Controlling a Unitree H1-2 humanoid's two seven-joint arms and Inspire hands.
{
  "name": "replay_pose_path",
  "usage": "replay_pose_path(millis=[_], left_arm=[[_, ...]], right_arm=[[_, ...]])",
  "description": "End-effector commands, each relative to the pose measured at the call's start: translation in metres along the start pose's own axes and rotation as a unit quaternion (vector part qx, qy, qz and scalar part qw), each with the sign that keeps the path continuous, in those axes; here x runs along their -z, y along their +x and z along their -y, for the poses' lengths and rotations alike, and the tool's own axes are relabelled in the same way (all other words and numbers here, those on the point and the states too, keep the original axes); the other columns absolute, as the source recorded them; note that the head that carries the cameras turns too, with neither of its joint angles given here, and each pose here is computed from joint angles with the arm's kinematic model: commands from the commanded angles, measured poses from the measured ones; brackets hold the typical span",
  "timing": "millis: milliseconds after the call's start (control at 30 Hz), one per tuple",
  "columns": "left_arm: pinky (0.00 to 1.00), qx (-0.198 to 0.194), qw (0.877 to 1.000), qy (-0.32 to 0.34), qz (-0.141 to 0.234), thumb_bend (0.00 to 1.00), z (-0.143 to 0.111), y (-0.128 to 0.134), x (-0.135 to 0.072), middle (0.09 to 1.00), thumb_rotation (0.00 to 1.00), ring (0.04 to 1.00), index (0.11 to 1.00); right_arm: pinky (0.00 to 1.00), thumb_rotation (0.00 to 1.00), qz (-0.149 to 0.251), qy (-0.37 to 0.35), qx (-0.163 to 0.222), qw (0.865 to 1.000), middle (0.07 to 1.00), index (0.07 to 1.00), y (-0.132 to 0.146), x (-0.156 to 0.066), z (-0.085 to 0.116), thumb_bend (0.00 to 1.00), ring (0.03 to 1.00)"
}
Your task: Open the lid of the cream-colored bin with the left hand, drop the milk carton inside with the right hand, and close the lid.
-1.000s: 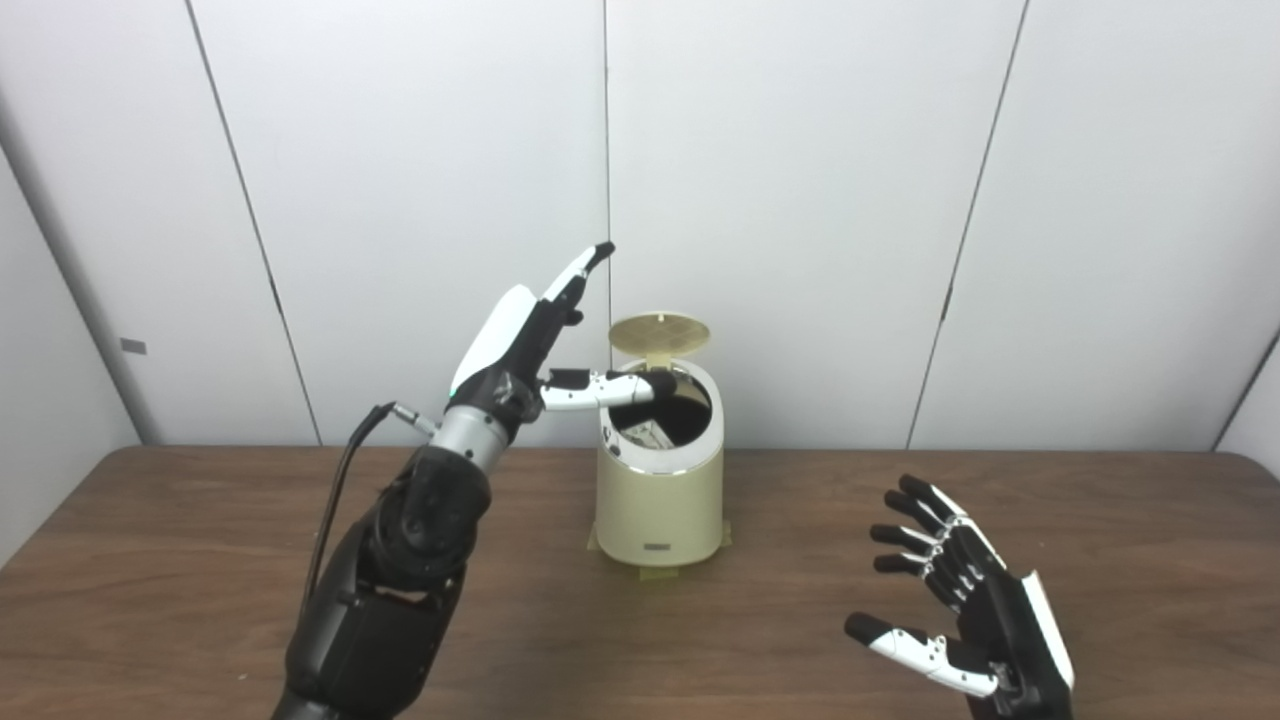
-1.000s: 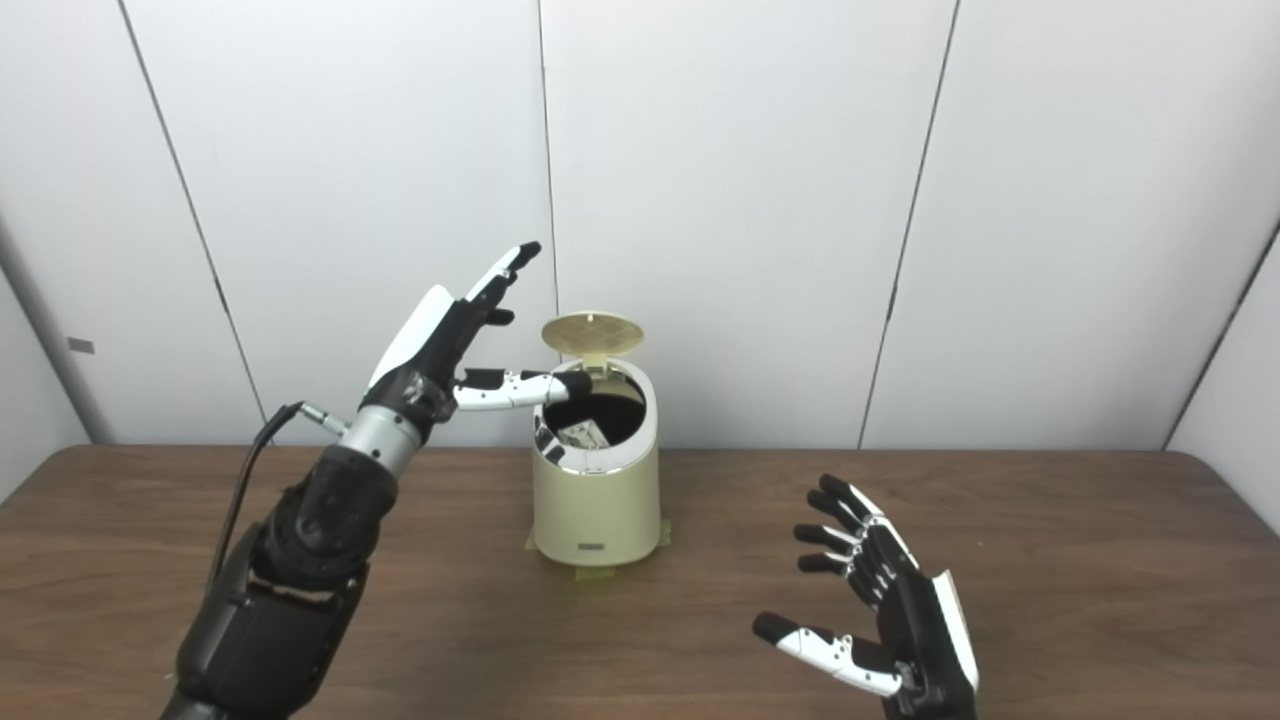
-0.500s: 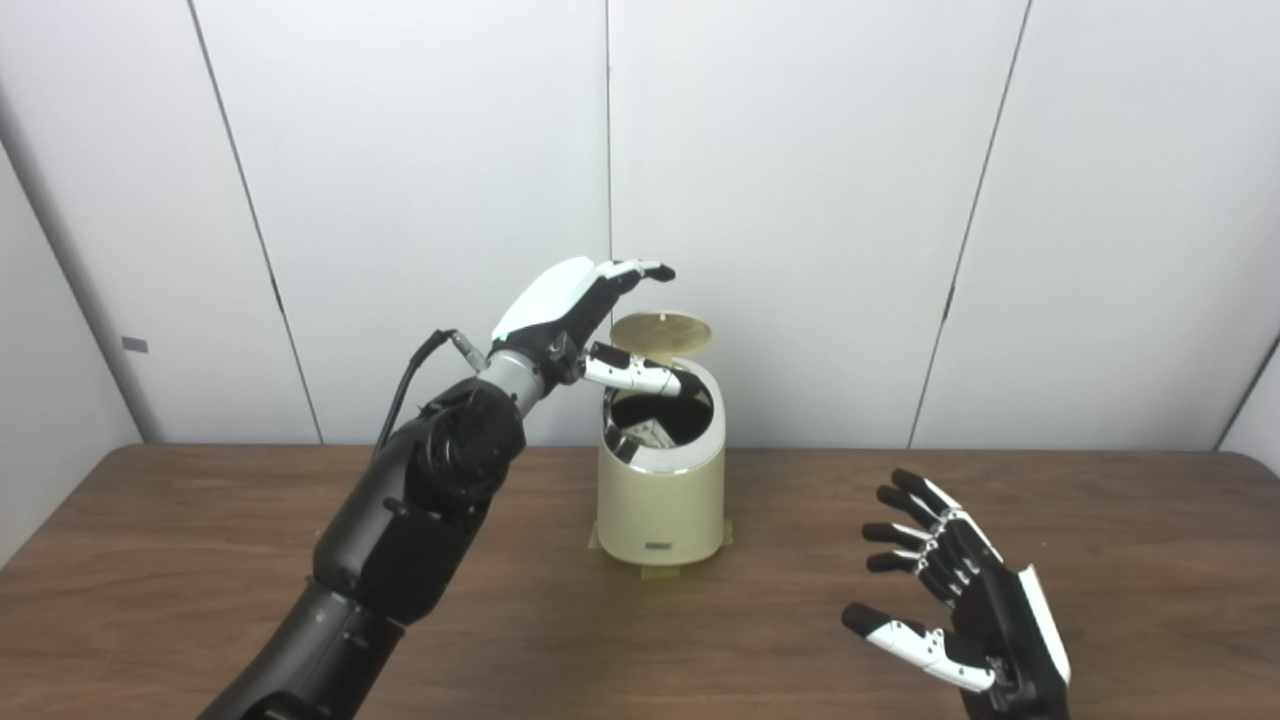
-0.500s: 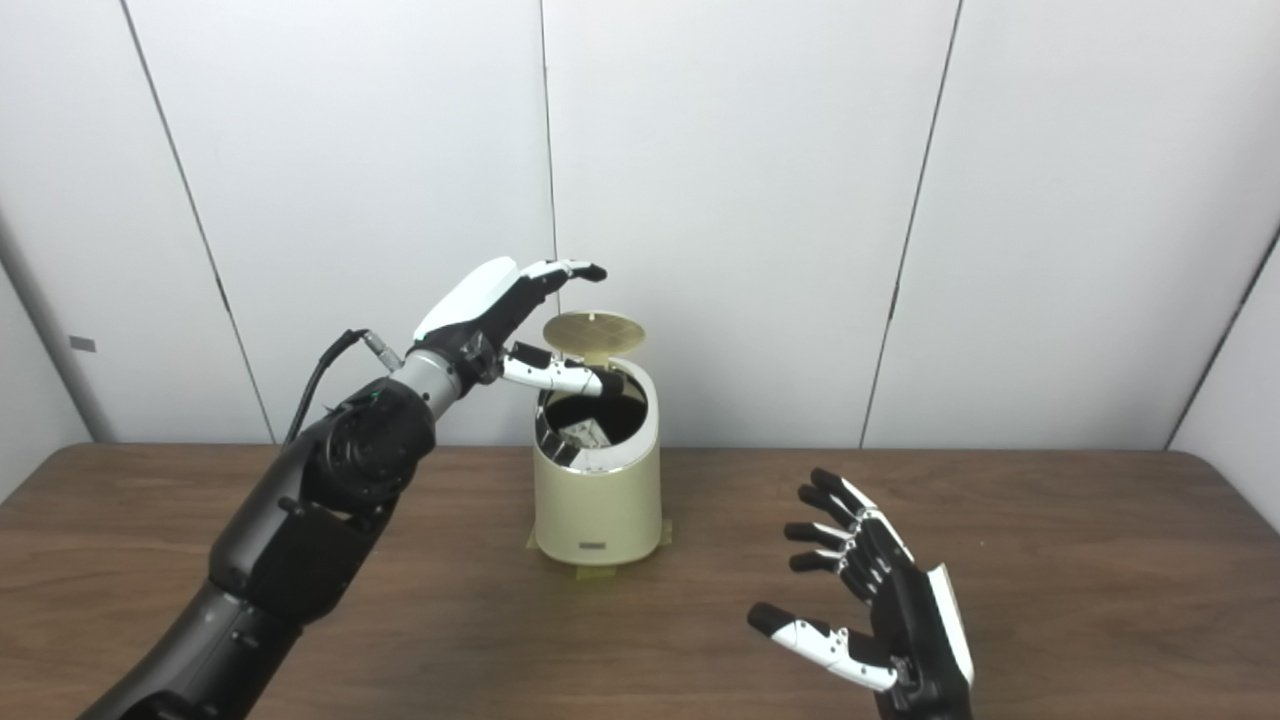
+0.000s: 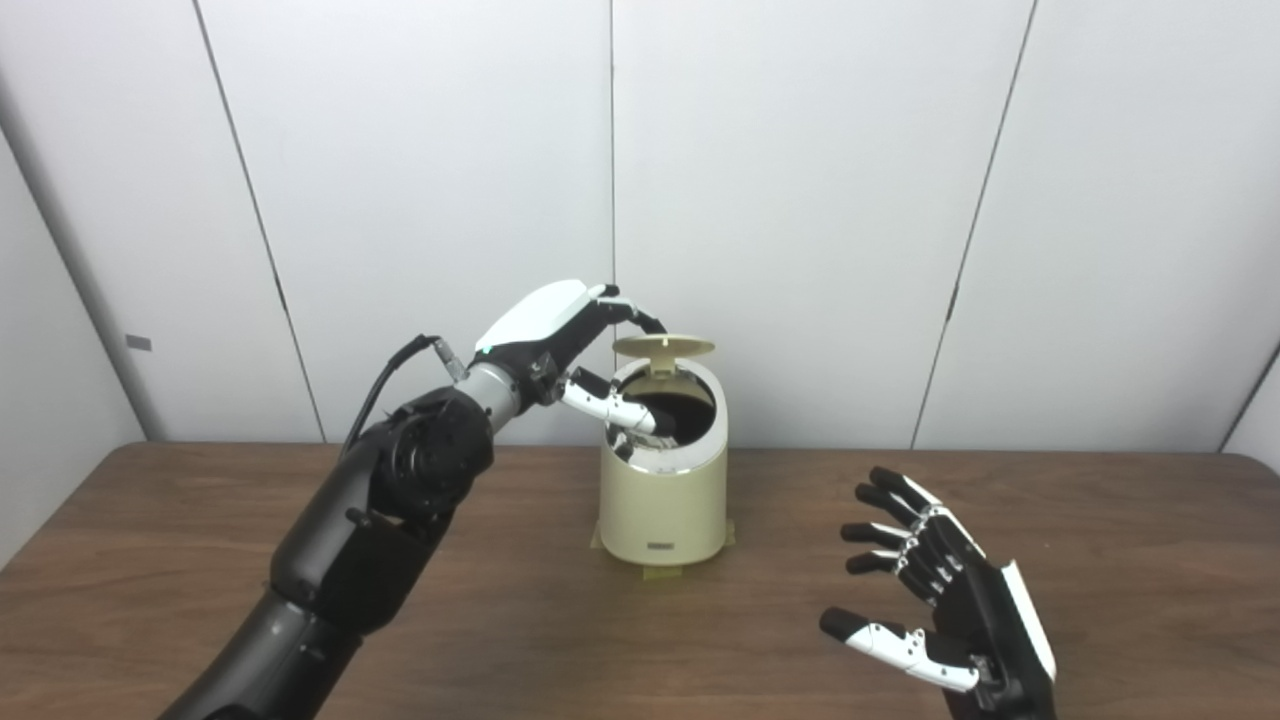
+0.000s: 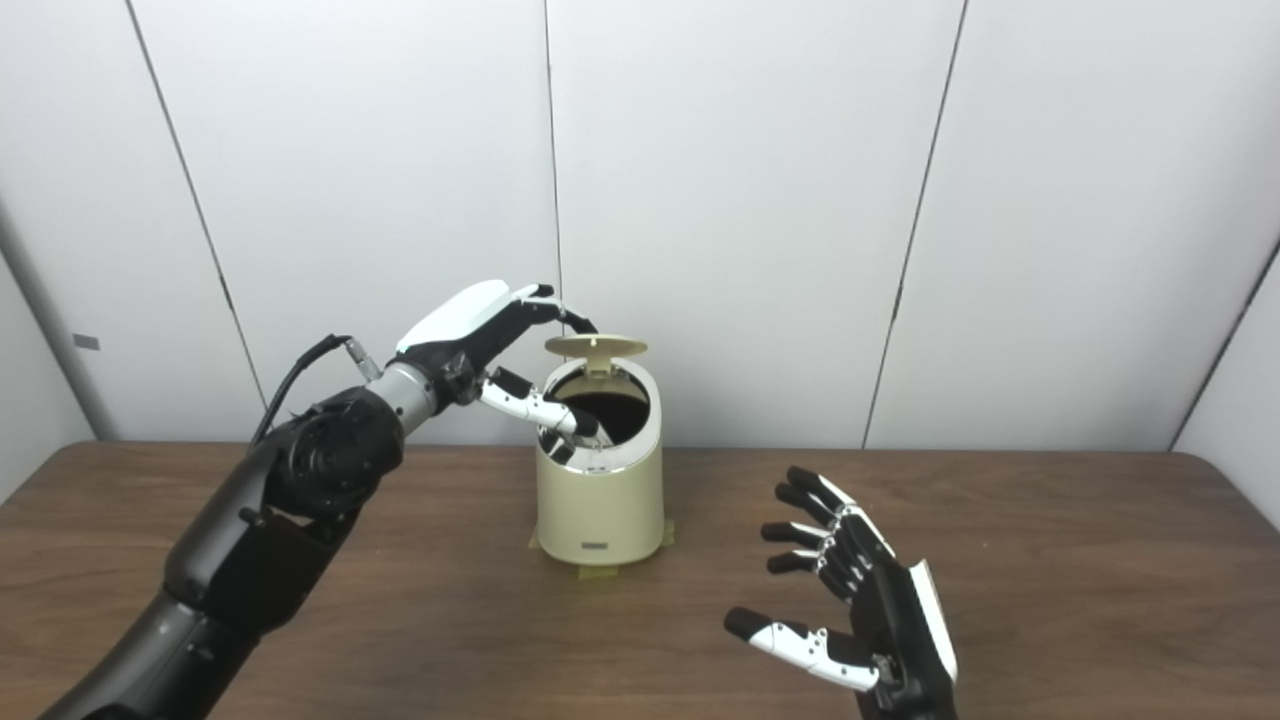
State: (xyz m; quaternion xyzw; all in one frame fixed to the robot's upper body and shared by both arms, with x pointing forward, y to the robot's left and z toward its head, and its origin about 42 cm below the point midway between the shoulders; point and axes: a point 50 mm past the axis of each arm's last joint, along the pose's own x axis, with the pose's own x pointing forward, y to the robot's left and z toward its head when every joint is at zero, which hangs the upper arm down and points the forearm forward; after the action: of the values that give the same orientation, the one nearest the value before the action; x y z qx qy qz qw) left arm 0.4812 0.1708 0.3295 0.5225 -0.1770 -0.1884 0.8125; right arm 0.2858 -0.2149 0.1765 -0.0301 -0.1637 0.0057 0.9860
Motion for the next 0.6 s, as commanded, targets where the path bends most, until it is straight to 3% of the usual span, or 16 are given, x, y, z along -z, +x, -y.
replay_pose_path(millis=[0, 567], left_arm=[[1.0, -0.027, 0.998, 0.038, 0.03, 1.0, -0.028, -0.002, -0.014, 0.855, 0.39, 1.0, 0.763], [1.0, 0.0, 0.998, 0.018, 0.052, 1.0, -0.01, -0.029, -0.019, 0.817, 0.34, 1.0, 0.776]], right_arm=[[0.56, 0.19, 0.038, 0.004, -0.005, 0.999, 0.818, 0.82, 0.008, -0.017, -0.004, 0.77, 0.692], [0.55, 0.18, 0.039, 0.001, -0.001, 0.999, 0.818, 0.82, 0.009, -0.021, -0.012, 0.75, 0.686]])
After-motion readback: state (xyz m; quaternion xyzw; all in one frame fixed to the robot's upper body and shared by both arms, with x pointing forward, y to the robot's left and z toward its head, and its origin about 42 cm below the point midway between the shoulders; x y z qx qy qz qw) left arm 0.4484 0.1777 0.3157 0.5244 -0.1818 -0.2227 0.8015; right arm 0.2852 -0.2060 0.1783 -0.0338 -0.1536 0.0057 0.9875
